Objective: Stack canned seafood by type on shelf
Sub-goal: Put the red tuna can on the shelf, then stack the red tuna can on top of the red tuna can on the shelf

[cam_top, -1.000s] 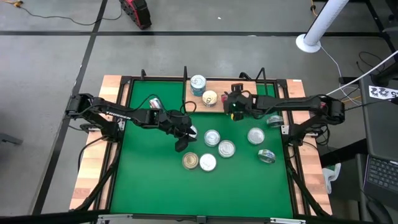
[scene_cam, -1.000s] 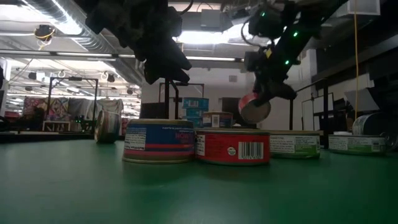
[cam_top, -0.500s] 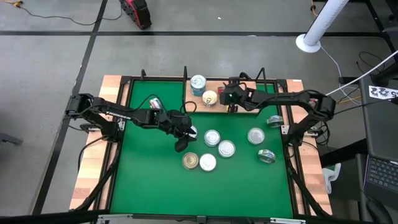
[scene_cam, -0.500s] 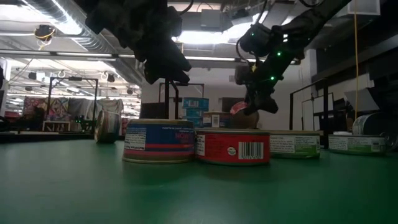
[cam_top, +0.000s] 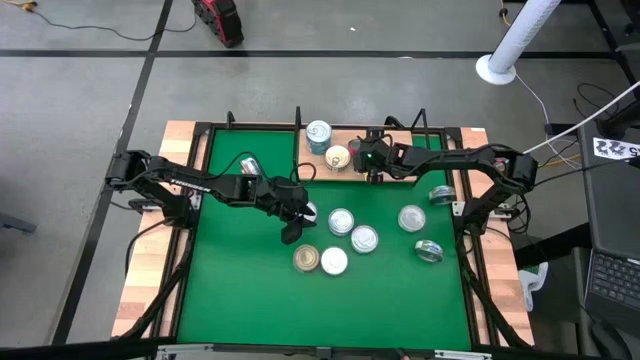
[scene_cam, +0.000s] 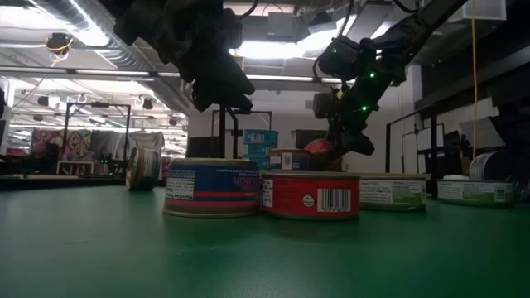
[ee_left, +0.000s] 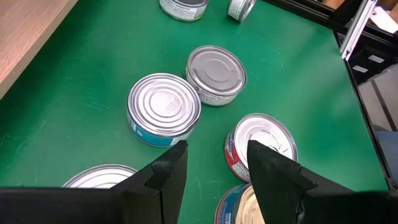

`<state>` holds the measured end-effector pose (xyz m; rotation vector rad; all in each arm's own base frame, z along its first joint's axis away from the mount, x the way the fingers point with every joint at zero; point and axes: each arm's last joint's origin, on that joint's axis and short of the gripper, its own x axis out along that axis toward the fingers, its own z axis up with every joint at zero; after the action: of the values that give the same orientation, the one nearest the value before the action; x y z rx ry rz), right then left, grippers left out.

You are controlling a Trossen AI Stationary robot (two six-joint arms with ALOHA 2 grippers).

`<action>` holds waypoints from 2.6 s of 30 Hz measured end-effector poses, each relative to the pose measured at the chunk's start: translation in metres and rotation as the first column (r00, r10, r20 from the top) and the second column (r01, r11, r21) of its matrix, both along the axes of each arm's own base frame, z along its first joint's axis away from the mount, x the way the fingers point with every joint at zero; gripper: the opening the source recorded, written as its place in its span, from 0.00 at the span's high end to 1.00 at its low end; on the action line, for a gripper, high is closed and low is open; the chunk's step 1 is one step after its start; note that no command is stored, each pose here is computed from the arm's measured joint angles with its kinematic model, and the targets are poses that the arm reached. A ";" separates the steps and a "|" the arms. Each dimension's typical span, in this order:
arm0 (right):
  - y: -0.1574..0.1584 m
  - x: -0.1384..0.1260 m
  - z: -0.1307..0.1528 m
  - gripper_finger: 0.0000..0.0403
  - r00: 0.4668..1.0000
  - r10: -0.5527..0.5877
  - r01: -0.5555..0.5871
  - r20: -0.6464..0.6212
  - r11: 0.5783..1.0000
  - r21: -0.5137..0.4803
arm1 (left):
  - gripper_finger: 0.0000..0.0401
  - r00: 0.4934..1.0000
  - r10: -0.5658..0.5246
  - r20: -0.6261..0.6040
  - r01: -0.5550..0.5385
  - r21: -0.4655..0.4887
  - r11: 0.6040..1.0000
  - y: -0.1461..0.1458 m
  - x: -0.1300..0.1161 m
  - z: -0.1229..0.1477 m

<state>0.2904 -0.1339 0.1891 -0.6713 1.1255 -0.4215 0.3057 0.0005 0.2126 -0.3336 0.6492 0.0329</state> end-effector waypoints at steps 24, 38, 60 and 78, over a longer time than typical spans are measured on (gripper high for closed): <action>-0.001 -0.001 0.002 0.34 0.999 -0.040 0.040 -0.007 0.998 -0.046 | 0.60 1.000 0.001 0.000 -0.001 -0.002 1.000 0.000 0.000 0.000; 0.002 -0.012 0.000 0.34 0.980 -0.198 0.198 -0.013 0.980 0.013 | 0.60 0.980 -0.199 -0.024 0.201 0.131 0.971 -0.032 -0.003 -0.002; 0.048 -0.008 -0.003 0.34 0.998 -0.058 0.038 0.032 0.896 0.442 | 0.60 0.932 -0.080 -0.352 0.262 0.509 0.820 -0.049 -0.016 -0.061; 0.097 0.003 -0.001 0.34 0.999 0.018 -0.029 0.035 0.944 0.330 | 0.73 0.924 -0.019 -0.382 0.261 0.591 0.763 -0.039 -0.007 -0.078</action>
<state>0.2935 -0.0374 0.1879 -0.3808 1.1238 -0.2134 0.2983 -0.0385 0.1351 0.3989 0.9814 0.1672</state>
